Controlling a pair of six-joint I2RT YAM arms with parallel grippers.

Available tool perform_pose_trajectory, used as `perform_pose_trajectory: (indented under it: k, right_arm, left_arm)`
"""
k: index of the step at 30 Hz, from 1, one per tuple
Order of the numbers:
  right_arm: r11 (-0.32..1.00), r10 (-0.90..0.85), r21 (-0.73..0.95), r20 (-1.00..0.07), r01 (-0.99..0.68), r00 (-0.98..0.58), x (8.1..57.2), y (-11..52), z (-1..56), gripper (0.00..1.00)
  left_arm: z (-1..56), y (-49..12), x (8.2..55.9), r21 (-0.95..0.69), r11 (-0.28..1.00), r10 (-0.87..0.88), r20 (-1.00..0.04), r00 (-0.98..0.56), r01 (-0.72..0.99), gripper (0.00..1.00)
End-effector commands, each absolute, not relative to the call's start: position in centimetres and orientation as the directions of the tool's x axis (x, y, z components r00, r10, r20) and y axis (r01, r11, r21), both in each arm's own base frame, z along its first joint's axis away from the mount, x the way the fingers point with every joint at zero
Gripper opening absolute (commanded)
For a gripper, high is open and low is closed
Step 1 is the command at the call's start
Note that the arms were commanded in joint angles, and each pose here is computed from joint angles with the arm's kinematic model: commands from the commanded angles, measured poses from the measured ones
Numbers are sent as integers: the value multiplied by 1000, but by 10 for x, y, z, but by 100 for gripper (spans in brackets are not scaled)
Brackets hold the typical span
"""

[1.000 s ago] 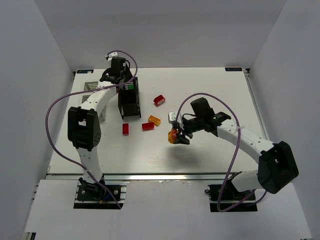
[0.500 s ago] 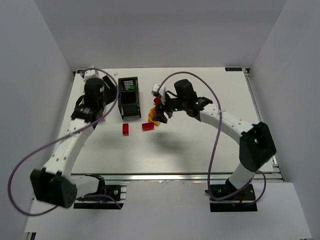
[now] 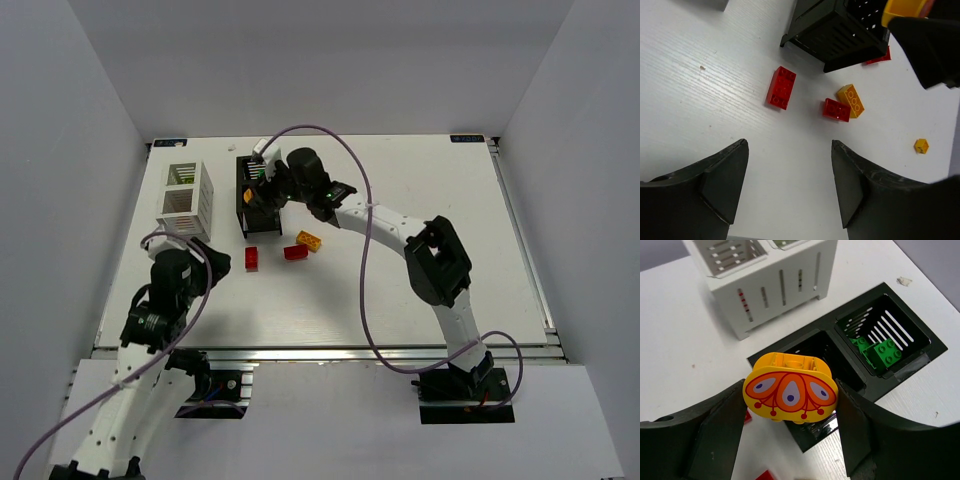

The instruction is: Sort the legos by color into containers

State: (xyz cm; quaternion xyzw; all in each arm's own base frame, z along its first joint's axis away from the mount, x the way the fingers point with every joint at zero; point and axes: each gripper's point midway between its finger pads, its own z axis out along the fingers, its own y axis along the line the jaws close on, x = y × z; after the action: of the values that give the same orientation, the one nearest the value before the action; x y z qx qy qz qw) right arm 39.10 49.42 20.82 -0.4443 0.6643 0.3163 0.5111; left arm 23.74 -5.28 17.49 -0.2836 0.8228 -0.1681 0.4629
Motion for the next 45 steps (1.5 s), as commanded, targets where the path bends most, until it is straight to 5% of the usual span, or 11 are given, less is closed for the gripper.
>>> perform_pose_trajectory:
  k: [1,7,14,17,25,30,34,35,37,39,45]
  right_arm:
    - [479,-192,-80,-981,-874,-15,413,503,237,18]
    - [532,-195,-124,-981,-838,21,430,504,228,35]
    - [507,-209,-138,-977,-851,34,426,504,224,80]
    - [491,-216,-141,-976,-860,36,421,502,225,87]
    - [405,-233,-186,-968,-895,96,403,495,252,90]
    - [136,-236,-187,-960,-973,151,358,458,273,87]
    - [3,-218,-121,-969,-993,118,326,413,272,42]
    - [11,-210,-143,-968,-990,137,321,399,283,22]
    - [3,-245,-111,-963,-994,107,309,381,260,14]
    - [16,-242,-121,-964,-993,113,299,362,265,21]
    - [72,-294,-86,-954,-994,61,276,322,240,68]
  left_arm:
    - [169,-49,218,-573,740,-672,-625,-396,-352,77]
    - [162,-45,203,-585,721,-693,-608,-388,-371,77]
    - [156,-48,199,-592,716,-697,-595,-400,-370,77]
    - [153,-54,202,-606,713,-699,-581,-416,-352,78]
    - [141,-72,219,-596,745,-655,-568,-499,-300,77]
    - [131,-78,238,-547,792,-592,-585,-554,-269,51]
    - [121,-78,254,-470,847,-515,-615,-597,-247,47]
    - [113,-77,258,-443,860,-496,-608,-619,-254,48]
    - [111,-75,267,-406,880,-464,-629,-623,-246,60]
    - [108,-74,278,-374,894,-440,-634,-635,-246,65]
    - [103,-75,316,-288,934,-353,-665,-658,-209,75]
